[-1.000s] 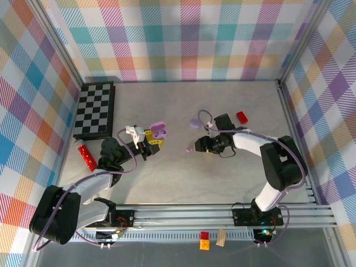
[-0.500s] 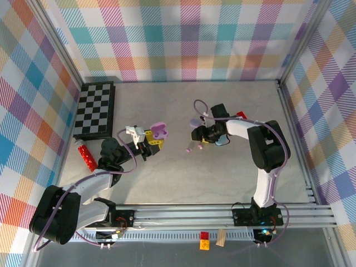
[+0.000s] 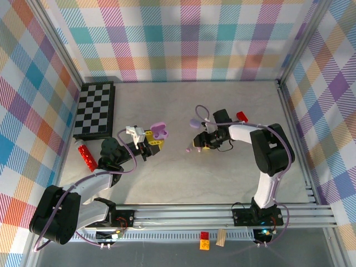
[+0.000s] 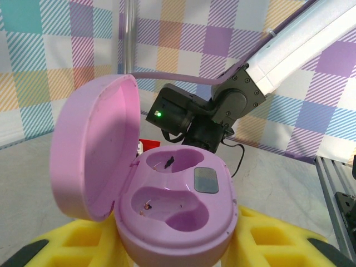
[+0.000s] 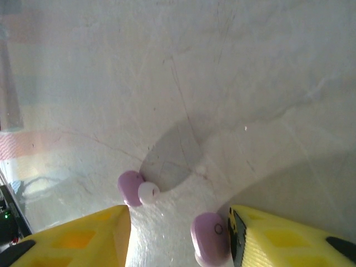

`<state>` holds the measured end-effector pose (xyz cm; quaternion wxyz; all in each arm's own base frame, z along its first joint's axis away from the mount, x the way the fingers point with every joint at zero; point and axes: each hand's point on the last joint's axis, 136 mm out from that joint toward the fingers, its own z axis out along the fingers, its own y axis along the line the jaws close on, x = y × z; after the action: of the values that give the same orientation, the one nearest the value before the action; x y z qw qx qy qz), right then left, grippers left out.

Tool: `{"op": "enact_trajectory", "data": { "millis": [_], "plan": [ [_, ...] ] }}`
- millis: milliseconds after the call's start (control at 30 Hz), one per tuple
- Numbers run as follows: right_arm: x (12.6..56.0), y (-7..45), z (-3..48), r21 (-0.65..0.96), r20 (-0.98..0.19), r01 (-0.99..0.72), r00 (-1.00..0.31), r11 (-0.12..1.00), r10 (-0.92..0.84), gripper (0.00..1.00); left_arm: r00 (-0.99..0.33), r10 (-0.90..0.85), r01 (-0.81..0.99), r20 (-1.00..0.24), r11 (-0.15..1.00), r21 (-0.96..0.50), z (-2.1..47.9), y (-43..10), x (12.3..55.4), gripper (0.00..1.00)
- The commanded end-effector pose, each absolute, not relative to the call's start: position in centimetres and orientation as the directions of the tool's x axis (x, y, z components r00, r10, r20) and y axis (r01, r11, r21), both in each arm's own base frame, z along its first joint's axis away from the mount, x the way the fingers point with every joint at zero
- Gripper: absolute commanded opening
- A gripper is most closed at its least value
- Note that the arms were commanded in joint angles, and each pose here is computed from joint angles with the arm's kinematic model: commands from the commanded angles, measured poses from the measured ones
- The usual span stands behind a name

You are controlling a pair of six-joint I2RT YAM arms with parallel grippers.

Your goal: Insert the wireless bluetooth earbuds into the charging case

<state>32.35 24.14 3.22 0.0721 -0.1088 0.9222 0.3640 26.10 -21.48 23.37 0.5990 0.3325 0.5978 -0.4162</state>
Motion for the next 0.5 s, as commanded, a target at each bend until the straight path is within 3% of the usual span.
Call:
{"op": "enact_trajectory", "data": {
  "millis": [0,467],
  "plan": [
    [31.1,24.5,4.1,0.683,-0.199,-0.260,-0.965,0.683,-0.169,0.45,-0.024,-0.116,0.907,-0.993,0.416,-0.070,24.8,-21.4,25.9,0.38],
    [31.2,24.5,2.6,0.666,-0.158,-0.235,-0.972,0.708,-0.174,0.40,-0.023,-0.116,0.908,-0.993,0.414,-0.069,24.9,-21.5,26.0,0.38]
  ]
}}
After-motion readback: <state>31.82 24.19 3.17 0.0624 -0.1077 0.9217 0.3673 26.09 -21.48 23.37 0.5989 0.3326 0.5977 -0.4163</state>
